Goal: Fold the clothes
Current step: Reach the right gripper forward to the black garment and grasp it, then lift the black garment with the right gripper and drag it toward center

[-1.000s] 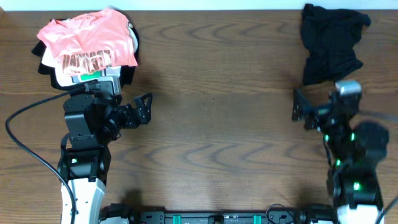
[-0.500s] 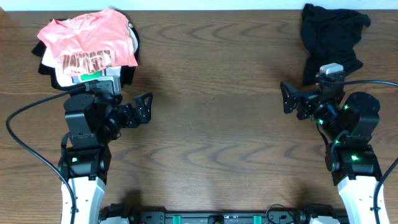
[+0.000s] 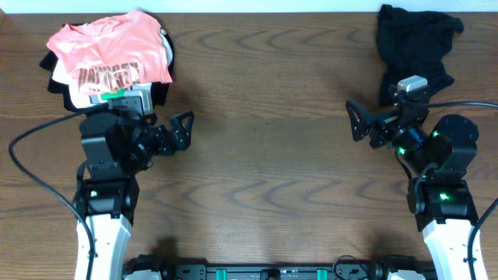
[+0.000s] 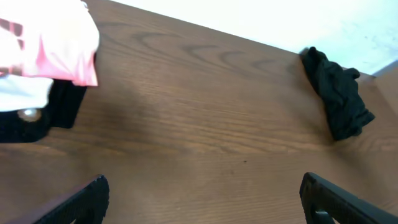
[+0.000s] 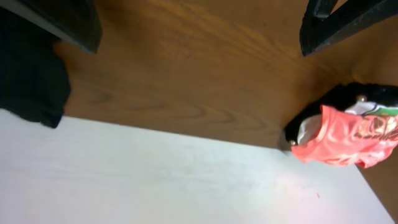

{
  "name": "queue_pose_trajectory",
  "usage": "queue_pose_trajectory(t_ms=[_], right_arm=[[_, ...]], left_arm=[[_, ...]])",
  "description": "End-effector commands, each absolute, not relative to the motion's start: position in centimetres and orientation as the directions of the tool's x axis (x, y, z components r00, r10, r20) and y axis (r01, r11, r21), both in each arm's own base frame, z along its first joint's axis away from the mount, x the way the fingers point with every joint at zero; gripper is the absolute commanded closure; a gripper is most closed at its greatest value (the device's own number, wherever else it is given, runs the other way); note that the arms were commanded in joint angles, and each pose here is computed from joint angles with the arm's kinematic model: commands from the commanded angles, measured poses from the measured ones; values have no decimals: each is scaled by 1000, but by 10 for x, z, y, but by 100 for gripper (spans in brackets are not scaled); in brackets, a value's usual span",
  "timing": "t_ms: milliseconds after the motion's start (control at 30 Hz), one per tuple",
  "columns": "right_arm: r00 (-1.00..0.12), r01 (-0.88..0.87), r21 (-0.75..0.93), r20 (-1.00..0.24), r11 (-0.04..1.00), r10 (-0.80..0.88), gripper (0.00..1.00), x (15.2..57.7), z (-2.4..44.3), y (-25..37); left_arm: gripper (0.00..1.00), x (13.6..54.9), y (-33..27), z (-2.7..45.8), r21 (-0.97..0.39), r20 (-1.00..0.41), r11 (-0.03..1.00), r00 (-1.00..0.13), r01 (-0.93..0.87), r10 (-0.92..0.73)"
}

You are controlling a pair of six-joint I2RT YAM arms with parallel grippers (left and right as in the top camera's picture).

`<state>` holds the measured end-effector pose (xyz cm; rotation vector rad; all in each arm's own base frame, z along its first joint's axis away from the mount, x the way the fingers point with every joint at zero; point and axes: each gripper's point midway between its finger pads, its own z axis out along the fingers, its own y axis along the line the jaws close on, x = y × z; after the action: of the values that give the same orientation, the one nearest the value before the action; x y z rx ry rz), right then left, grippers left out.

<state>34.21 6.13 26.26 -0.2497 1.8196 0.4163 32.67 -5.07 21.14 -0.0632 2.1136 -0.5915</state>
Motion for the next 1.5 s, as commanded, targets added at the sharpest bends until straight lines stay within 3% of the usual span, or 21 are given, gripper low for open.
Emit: queue_pose_trajectory(t_ms=[0,433,700,933,1000,1100,1200,1467], right_arm=[[-266,-308,126,-963,943,42,1,359,278,46],[-478,2,45,-878,999,40,1,453,267,-19],[-650,123,41,-752,992,112,1,487,199,-72],[-676,98,108,-722,989,146,1,503,160,-80],[-676,93,105,-723,990,140,5,511,147,-81],[-693,88,94,-709,992,128,22,519,123,-84],[-719,94,99,-682,991,136,29,522,97,-85],[-744,278,86,-610,957,271,34,518,46,-106]], left_arm=[[2,344,-63,230,-461,-765,861,-587,213,-265],[2,392,-108,224,-468,-664,850,-730,240,-160],[2,381,-114,192,-360,-611,913,-788,191,-76],[2,362,-129,179,-336,-562,914,-827,226,-2],[2,359,-130,177,-336,-550,915,-835,225,3],[2,353,-129,172,-337,-529,917,-849,216,6],[2,351,-128,167,-337,-516,918,-856,211,7],[2,354,-116,158,-278,-515,945,-857,171,4]])
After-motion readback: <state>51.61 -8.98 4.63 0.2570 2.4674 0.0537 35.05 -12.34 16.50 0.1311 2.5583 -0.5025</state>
